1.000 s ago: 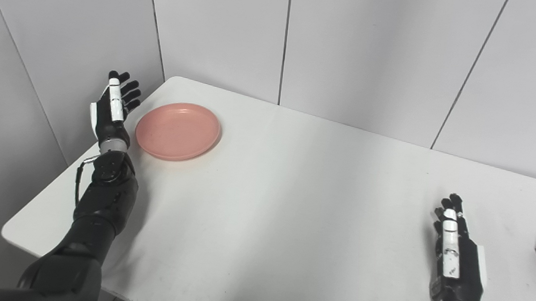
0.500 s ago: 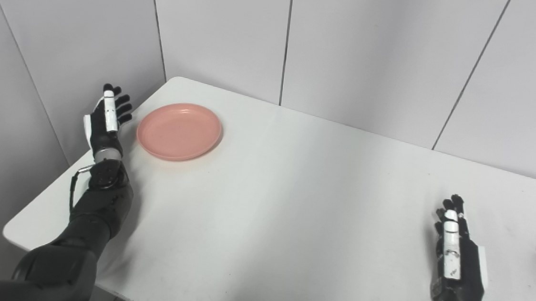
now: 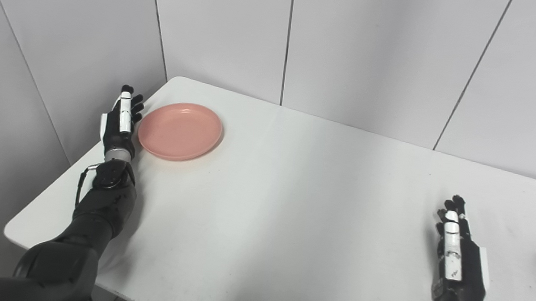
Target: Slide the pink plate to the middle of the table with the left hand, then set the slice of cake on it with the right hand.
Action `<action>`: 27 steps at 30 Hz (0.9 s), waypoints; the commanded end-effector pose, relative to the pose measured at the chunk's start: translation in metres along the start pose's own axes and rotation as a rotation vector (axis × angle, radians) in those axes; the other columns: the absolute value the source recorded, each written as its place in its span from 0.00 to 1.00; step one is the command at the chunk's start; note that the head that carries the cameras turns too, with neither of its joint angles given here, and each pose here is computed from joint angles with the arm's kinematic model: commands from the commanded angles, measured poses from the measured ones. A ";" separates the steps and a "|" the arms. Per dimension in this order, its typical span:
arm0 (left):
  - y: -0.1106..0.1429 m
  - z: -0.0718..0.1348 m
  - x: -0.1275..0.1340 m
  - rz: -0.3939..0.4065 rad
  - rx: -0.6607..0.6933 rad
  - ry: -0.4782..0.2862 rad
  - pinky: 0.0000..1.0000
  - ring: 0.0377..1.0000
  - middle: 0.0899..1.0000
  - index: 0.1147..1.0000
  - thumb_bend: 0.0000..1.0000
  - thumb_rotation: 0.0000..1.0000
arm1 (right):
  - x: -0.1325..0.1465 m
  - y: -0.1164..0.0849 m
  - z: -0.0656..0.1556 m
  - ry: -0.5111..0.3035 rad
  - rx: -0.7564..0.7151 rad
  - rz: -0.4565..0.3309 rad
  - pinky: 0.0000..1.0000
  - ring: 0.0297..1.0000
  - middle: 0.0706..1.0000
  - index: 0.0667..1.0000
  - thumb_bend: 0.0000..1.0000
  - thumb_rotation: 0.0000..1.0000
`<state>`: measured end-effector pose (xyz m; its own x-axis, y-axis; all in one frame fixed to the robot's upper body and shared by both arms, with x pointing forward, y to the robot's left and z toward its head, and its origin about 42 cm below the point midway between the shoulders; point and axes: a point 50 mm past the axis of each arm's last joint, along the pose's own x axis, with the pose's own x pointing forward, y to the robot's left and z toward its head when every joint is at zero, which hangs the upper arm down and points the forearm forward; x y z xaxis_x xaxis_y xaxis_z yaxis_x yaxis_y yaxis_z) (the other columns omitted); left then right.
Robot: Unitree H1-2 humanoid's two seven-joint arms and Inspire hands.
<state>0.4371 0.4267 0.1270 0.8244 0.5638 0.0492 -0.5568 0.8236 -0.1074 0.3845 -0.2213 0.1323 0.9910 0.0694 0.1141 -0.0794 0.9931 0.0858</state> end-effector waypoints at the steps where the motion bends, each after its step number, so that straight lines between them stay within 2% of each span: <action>1: -0.021 0.025 0.016 -0.063 -0.024 -0.044 0.98 0.89 0.86 0.87 0.68 1.00 | -0.001 -0.001 0.006 -0.043 -0.004 0.000 1.00 0.95 0.95 0.96 0.57 0.88; 4: -0.026 0.024 0.014 -0.076 -0.031 -0.030 0.99 0.90 0.86 0.86 0.68 1.00 | -0.002 0.000 0.007 -0.039 -0.008 -0.001 1.00 0.95 0.95 0.96 0.58 0.88; 6: -0.030 0.022 0.013 -0.085 -0.045 -0.021 0.94 0.89 0.85 0.86 0.68 1.00 | -0.002 0.000 0.007 -0.038 -0.007 -0.003 0.99 0.94 0.95 0.95 0.58 0.89; 11: -0.039 0.020 0.011 -0.109 -0.065 -0.008 0.92 0.88 0.84 0.85 0.69 1.00 | -0.002 0.000 0.006 -0.041 -0.016 -0.003 0.98 0.94 0.95 0.95 0.62 0.88; 21: -0.060 0.017 0.002 -0.237 -0.114 0.016 0.88 0.85 0.81 0.81 0.71 1.00 | -0.001 0.000 0.005 -0.039 -0.013 -0.001 0.99 0.95 0.95 0.96 0.60 0.88; 27: -0.074 0.018 -0.005 -0.282 -0.149 0.039 0.86 0.83 0.80 0.79 0.69 1.00 | -0.002 0.002 0.007 -0.030 -0.003 -0.008 0.99 0.95 0.95 0.96 0.60 0.86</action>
<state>0.4632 0.3649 0.1336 0.9438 0.3302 0.0156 -0.3185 0.9208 -0.2252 0.3810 -0.2211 0.1322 0.9916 0.0614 0.1139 -0.0704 0.9946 0.0769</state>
